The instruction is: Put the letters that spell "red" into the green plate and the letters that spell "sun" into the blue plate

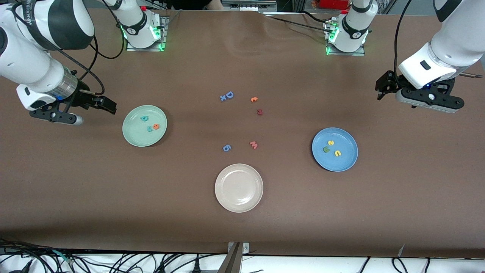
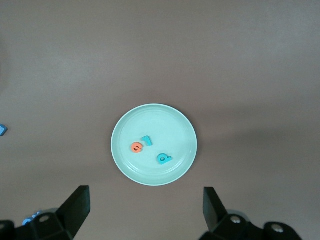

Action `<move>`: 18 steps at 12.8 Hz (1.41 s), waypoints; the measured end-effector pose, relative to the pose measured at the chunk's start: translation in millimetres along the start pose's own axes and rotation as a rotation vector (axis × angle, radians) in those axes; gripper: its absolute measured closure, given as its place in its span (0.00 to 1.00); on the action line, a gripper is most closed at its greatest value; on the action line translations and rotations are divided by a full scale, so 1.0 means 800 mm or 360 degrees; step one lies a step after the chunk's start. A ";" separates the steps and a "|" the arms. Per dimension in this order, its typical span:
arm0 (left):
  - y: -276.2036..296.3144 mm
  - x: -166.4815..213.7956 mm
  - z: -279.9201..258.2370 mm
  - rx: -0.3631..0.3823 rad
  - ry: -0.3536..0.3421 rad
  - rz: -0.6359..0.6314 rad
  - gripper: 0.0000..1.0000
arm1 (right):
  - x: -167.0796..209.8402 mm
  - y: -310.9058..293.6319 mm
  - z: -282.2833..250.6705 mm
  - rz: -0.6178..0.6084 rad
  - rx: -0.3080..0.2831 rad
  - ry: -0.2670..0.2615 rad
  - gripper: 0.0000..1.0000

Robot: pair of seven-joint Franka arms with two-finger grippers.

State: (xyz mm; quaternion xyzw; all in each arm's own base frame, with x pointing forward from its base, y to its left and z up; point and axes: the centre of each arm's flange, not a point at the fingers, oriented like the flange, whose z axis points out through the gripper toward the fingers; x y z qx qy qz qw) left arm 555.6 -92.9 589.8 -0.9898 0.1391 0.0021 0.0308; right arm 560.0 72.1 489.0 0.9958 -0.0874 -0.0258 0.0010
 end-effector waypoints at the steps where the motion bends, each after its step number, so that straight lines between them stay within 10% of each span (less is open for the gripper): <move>1: -0.001 0.000 -0.001 0.0000 0.0001 -0.0003 0.00 | 0.000 0.001 -0.001 0.0002 0.0000 0.0001 0.00; 18: -0.029 -0.012 0.005 -0.0135 -0.0062 -0.0102 0.00 | 0.006 0.021 -0.028 -0.0030 0.0027 0.0066 0.00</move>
